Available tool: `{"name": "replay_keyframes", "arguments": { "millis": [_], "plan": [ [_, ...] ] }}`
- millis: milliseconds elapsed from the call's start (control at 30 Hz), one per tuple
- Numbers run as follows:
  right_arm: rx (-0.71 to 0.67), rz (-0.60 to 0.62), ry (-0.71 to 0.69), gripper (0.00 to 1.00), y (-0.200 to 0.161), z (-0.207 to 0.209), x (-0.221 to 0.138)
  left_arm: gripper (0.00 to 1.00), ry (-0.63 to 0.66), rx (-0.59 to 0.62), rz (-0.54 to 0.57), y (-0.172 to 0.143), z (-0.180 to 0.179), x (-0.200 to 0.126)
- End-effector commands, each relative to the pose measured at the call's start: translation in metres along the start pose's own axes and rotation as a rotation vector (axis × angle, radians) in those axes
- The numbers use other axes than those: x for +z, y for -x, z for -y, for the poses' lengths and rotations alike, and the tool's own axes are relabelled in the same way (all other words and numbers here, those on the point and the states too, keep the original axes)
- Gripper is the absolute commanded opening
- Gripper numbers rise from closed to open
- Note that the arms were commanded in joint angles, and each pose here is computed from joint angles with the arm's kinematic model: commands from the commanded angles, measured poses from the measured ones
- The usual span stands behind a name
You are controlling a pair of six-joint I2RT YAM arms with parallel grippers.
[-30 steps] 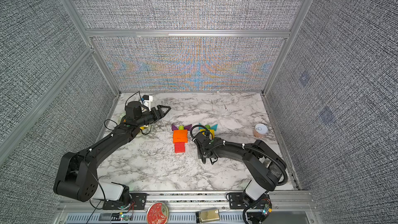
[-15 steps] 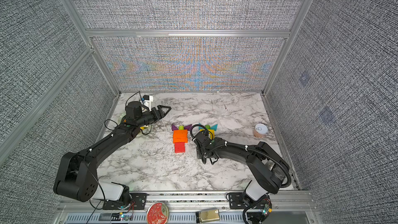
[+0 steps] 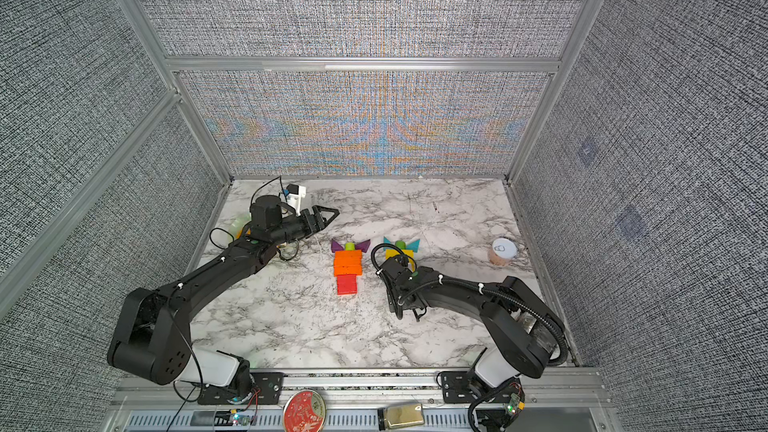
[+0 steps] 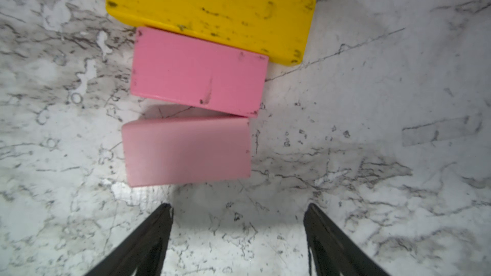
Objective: Assemble a carrot with building blocks
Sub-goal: Assemble the building block at the center of the board.
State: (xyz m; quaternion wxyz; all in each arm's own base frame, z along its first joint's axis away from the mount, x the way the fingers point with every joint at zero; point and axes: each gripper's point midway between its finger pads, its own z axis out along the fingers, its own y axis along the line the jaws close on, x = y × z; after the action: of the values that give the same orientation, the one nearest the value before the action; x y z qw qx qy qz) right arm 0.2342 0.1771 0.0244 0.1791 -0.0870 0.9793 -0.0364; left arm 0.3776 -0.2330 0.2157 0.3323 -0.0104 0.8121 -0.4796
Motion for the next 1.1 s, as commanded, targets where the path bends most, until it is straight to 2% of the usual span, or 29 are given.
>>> {"name": "replay_keyframes", "arguments": {
  "millis": [0,433,733,1067],
  "plan": [
    [0.002,-0.002,-0.026,0.81,0.003,0.004,0.003,0.82,-0.015,0.026,0.007,0.003,0.006,0.0],
    [0.037,0.01,-0.066,0.81,0.014,0.01,0.007,0.82,-0.016,0.037,0.011,0.005,0.009,-0.002],
    [-0.017,0.013,-0.017,0.81,0.013,0.003,-0.003,0.82,-0.014,0.041,0.012,0.005,0.009,-0.002],
    [-0.054,-0.037,-0.103,0.78,-0.003,0.026,0.002,0.82,-0.005,0.043,0.013,0.005,0.006,-0.001]
  ]
}}
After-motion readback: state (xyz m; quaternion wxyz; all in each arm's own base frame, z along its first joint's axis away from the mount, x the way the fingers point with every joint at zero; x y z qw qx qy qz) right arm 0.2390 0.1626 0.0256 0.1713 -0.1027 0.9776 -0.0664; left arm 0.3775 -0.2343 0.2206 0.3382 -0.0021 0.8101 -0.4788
